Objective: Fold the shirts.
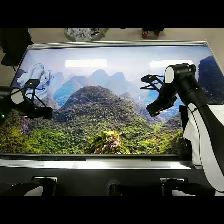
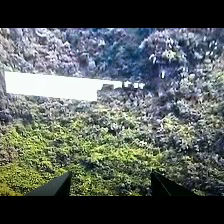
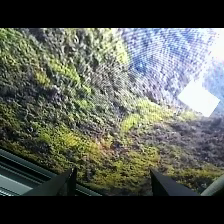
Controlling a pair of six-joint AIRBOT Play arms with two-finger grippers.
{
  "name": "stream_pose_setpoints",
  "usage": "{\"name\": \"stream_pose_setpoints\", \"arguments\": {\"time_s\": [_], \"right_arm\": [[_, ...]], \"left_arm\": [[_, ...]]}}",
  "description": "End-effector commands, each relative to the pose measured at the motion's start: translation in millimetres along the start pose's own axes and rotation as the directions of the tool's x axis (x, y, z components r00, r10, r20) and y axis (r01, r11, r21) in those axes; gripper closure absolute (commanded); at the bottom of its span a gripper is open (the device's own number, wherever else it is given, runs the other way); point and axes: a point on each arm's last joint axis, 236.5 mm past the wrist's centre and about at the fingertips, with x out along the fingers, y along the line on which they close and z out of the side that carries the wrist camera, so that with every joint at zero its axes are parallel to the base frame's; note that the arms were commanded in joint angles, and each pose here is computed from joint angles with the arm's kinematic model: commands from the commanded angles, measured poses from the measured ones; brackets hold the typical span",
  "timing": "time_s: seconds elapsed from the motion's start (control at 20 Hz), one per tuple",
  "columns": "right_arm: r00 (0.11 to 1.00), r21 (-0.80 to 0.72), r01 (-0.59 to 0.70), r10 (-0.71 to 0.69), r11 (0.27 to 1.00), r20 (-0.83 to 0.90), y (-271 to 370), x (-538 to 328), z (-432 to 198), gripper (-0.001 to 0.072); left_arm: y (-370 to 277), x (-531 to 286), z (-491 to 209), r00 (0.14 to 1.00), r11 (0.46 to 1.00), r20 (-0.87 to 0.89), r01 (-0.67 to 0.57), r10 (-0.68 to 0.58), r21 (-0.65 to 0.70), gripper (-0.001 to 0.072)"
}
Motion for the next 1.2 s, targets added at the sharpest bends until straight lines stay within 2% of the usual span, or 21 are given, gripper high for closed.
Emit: {"name": "stream_pose_setpoints", "arguments": {"time_s": [0.0, 0.8, 1.0, 1.15], "right_arm": [[1.000, -0.001, -0.001, 0.001, 1.000, -0.001, 0, 0, 0, 0.0155], [1.000, -0.001, -0.001, 0.001, 1.000, -0.001, 0, 0, 0, 0.0155], [1.000, -0.001, 0.001, -0.001, 1.000, 0.003, 0, 0, 1, 0.0161], [0.999, 0.000, 0.019, -0.019, 1.000, 0.051, -4, 0, 12, 0.0161]], "left_arm": [[0, 0, 0, 1.000, 1.000, 0.001, 0.000, 0.000, 0.000, 0.0126], [0, 0, 2, 1.000, 1.000, 0.008, 0.001, -0.001, 0.000, 0.0126], [-3, -3, 51, 0.977, 1.000, 0.214, 0.014, -0.014, 0.000, 0.0126], [-6, -7, 70, 0.957, 0.999, 0.290, 0.034, -0.028, -0.016, 0.0125]]}}
